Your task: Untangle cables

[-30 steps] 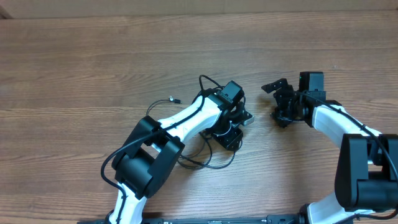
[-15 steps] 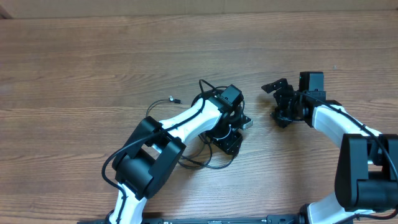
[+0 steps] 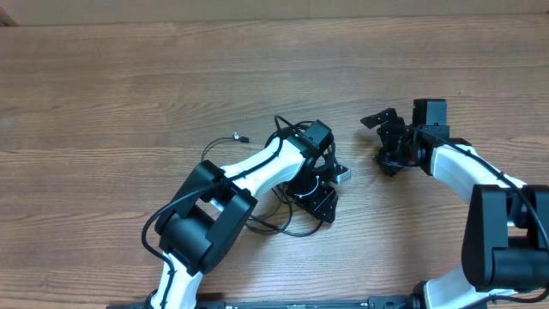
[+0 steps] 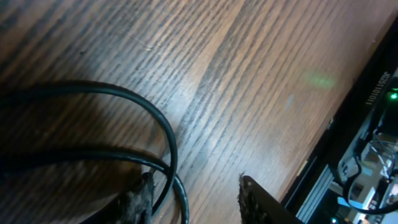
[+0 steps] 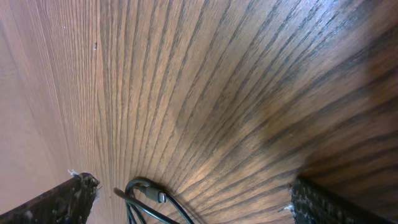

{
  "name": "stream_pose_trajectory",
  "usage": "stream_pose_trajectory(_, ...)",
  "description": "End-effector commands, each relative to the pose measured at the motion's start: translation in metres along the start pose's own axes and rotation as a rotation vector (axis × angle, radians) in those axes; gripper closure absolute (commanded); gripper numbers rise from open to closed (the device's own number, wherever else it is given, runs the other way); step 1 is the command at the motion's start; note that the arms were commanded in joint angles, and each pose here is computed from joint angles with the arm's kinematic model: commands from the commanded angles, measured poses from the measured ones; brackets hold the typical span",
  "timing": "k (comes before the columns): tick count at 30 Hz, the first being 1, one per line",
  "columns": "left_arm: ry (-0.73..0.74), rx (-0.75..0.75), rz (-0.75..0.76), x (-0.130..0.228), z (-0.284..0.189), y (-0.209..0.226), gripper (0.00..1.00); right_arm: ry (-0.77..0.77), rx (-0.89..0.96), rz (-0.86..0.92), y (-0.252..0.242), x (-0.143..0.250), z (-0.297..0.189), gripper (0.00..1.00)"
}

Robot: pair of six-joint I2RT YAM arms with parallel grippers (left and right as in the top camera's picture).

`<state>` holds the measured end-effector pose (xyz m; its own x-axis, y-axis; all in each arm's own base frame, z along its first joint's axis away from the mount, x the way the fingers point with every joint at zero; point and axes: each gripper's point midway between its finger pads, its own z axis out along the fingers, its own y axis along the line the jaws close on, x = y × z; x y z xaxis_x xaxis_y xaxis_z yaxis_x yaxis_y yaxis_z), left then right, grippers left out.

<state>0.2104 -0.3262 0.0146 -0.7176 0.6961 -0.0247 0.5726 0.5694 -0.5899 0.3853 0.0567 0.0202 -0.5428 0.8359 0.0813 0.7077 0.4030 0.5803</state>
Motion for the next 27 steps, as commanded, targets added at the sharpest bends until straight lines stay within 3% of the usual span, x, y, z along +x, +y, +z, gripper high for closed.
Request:
stream_pose_trajectory(1,0.031,0.056,-0.024,0.007,0.008,-0.007,0.51,-0.064,0.208,0.054,-0.067,-0.007,0.016,0.00)
stream_pose_trajectory(5,0.027,0.113,-0.025,0.007,0.007,-0.017,0.49,-0.064,0.208,0.054,-0.067,-0.007,0.016,0.00)
stream_pose_trajectory(22,0.034,0.088,-0.034,0.005,0.019,-0.027,0.49,-0.064,0.208,0.054,-0.067,-0.007,0.016,0.00)
stream_pose_trajectory(27,0.038,-0.038,-0.077,0.006,0.023,-0.011,0.45,-0.064,0.208,0.054,-0.067,-0.008,0.016,0.00)
